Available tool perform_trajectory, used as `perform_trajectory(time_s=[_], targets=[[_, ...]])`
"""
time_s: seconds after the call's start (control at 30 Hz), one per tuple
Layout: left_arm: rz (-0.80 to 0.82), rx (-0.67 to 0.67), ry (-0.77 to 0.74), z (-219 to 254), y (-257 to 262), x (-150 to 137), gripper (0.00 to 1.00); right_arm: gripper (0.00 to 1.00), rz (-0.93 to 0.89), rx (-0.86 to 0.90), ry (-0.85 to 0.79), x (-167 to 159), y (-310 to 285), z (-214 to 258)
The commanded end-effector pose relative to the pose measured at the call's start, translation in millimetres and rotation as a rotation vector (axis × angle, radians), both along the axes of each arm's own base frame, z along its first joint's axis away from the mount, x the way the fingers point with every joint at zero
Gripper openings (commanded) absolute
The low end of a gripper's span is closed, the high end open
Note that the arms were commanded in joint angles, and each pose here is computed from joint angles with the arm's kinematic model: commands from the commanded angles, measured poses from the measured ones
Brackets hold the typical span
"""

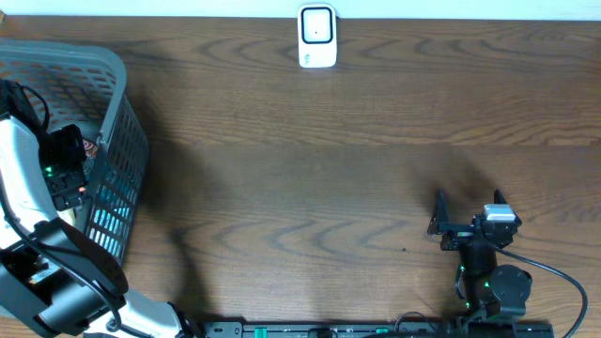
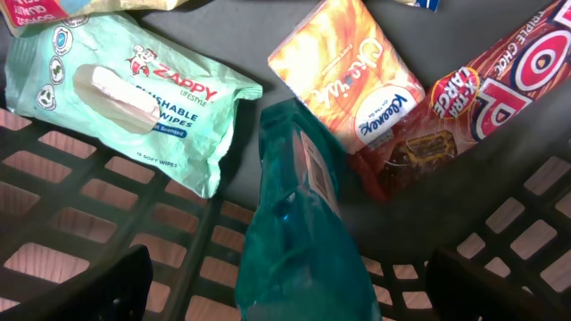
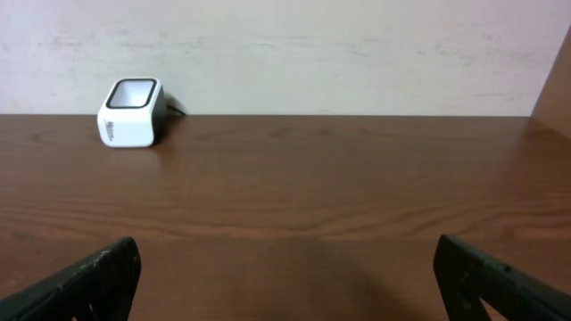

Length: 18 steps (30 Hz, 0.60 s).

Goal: Scan the item barcode
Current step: 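Lower the left gripper and grasp the teal Listerine bottle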

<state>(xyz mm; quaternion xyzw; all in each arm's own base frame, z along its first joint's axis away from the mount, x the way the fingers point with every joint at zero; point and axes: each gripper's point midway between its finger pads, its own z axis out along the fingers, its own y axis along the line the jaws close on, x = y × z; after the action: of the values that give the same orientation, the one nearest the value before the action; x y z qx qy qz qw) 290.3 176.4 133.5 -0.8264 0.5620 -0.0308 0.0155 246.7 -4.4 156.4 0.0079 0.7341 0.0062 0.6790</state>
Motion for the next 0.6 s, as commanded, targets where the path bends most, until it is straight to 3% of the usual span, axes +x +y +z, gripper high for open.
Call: perform_trajectory(time_s=[0.0, 0.4, 0.53, 0.57], targets=[[0.006, -0.006, 0.018, -8.7, -0.4, -0.3, 0.98, 0.99, -0.009, 0.013, 0.001, -0.2, -1.6, -0.8], [-0.040, 0.016, -0.004, -25.3, -9.4, 13.2, 1.00, 0.99, -0.009, 0.013, 0.001, -0.2, -1.6, -0.8], [-0.049, 0.059, 0.031, -26.3, -1.9, 6.7, 0.81, 0.99, -0.009, 0.013, 0.001, -0.2, -1.6, -0.8], [-0.056, 0.060, 0.031, -26.3, -1.9, 6.8, 0.81, 0.99, -0.009, 0.013, 0.001, -0.2, -1.6, -0.8]])
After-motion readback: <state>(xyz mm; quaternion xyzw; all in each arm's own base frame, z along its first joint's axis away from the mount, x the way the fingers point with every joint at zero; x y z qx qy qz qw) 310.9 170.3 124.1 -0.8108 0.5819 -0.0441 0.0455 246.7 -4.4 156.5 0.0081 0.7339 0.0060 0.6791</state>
